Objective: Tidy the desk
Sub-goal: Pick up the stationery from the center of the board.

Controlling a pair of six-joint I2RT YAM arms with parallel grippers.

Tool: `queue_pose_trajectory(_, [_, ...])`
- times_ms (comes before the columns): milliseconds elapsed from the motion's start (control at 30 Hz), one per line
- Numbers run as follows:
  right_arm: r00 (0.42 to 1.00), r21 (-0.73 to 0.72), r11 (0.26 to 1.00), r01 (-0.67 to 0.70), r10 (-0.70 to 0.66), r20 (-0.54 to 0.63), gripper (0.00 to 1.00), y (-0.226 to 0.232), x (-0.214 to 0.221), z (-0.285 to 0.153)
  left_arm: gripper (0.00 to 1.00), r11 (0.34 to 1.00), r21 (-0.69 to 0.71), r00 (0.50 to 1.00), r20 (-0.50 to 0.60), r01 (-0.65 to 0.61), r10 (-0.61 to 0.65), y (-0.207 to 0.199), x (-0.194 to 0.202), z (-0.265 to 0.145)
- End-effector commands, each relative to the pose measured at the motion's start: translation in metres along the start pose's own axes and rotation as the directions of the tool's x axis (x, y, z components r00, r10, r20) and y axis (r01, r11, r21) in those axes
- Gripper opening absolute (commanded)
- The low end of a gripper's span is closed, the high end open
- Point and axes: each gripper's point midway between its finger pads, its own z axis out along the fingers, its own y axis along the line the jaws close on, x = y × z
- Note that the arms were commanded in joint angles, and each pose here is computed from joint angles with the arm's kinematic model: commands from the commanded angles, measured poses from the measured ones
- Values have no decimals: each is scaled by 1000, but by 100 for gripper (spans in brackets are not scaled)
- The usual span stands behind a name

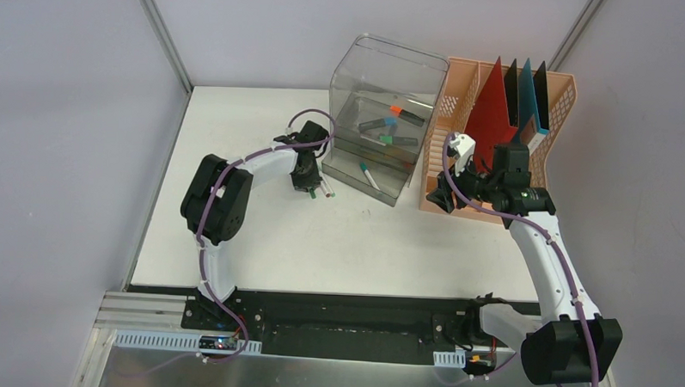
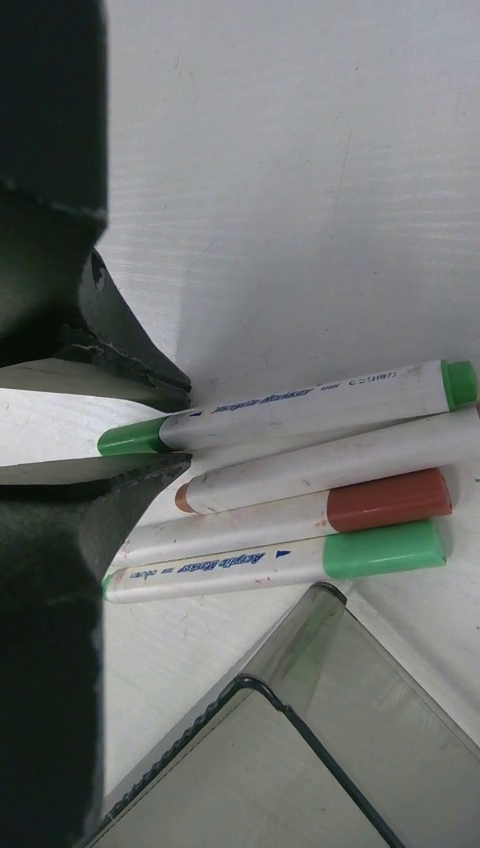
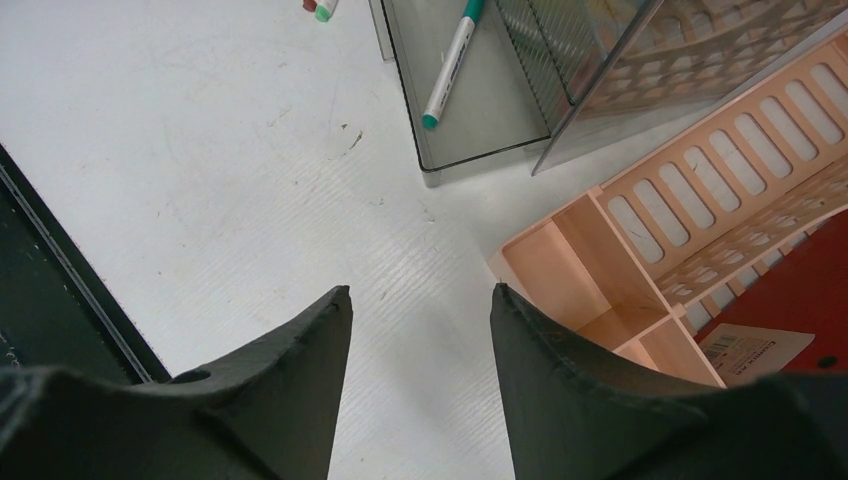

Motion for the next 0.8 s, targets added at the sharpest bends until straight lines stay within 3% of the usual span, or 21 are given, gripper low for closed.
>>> queue_pose_trajectory(0, [998,9,999,48,-48,48,56,-2,-12,-3,25,999,-35,1000,-17,-22,21,14,4,1])
queue_pose_trajectory(300, [998,10,999,49,-50,50,56,-2,-13,-4,0,999,-38,1000,1,-23,23,20,4,-9])
queue_pose_trajectory(567, [997,-15,999,52,-51,64,56,4,-15,-5,0,1000,-19,999,51,-5,6,35,10,-39])
queue_pose_trajectory(767, [995,-104,994,30,-19,97,56,21,-20,-5,0,997,74,997,79,-6,0,40,24,-63])
